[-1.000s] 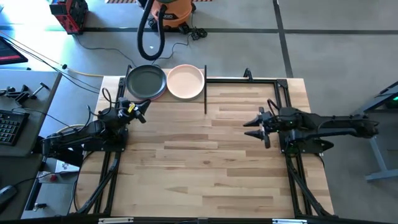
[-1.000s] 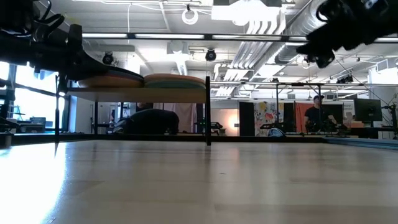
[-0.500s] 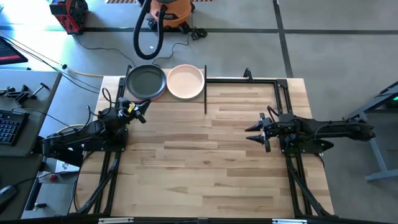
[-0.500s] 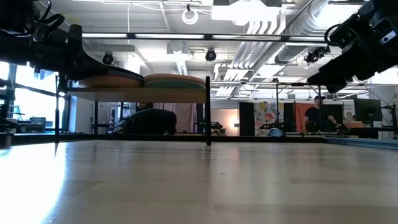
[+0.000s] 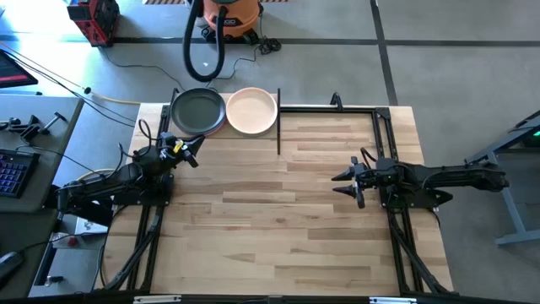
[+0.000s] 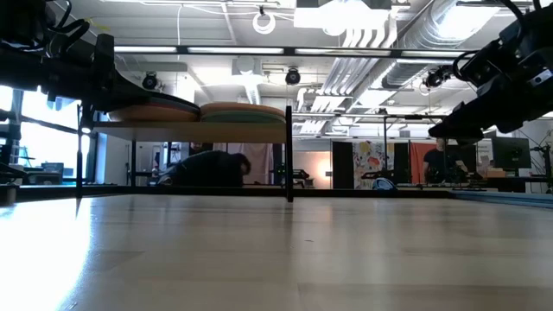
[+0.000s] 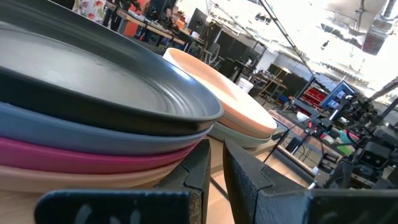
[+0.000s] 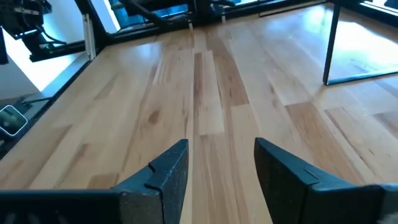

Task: Place and stack plates onto a shelf
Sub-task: Return to Home Position

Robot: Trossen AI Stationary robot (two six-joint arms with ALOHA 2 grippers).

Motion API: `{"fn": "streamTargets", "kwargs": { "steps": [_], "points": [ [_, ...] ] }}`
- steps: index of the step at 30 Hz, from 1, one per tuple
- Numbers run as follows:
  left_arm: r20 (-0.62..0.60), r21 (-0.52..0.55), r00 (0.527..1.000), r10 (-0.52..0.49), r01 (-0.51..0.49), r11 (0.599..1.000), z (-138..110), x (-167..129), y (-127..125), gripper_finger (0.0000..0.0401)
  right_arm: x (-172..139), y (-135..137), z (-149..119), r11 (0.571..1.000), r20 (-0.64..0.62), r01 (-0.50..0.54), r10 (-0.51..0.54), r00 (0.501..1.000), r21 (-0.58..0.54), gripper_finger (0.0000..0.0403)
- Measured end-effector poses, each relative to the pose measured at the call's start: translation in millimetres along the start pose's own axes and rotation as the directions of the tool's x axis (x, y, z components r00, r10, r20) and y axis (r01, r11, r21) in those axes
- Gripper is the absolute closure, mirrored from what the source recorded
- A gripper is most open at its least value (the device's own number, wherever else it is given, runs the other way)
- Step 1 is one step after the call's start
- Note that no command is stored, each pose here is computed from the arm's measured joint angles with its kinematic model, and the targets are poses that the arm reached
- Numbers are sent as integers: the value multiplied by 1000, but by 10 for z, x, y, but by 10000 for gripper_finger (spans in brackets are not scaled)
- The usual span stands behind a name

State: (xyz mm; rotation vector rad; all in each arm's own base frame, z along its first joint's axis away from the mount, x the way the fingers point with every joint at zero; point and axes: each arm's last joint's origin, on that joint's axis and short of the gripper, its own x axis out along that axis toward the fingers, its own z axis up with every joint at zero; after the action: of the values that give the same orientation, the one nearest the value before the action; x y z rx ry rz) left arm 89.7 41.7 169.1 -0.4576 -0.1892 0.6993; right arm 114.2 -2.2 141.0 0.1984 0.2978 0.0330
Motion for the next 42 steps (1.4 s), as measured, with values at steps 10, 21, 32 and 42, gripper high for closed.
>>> {"fn": "streamTargets", "kwargs": {
  "steps": [10, 21, 32, 42],
  "points": [
    [-26, 13, 1000, 14, -13, 1000, -26, 19, 4, 370, 1, -23, -8, 997, 0, 72, -72, 997, -25, 238],
    [-118, 64, 991, 67, -59, 996, -123, 80, 26, 370, 1, -23, -9, 997, -1, 72, -72, 997, -20, 238],
    [-114, 55, 992, 58, -52, 997, -119, 73, 19, 370, 0, -23, -7, 997, 1, 73, -73, 997, -20, 238],
    [-93, 0, 986, -136, 137, 991, -86, -46, -135, 370, -5, -21, -3, 997, 9, 72, -71, 997, -21, 238]
  ]
}}
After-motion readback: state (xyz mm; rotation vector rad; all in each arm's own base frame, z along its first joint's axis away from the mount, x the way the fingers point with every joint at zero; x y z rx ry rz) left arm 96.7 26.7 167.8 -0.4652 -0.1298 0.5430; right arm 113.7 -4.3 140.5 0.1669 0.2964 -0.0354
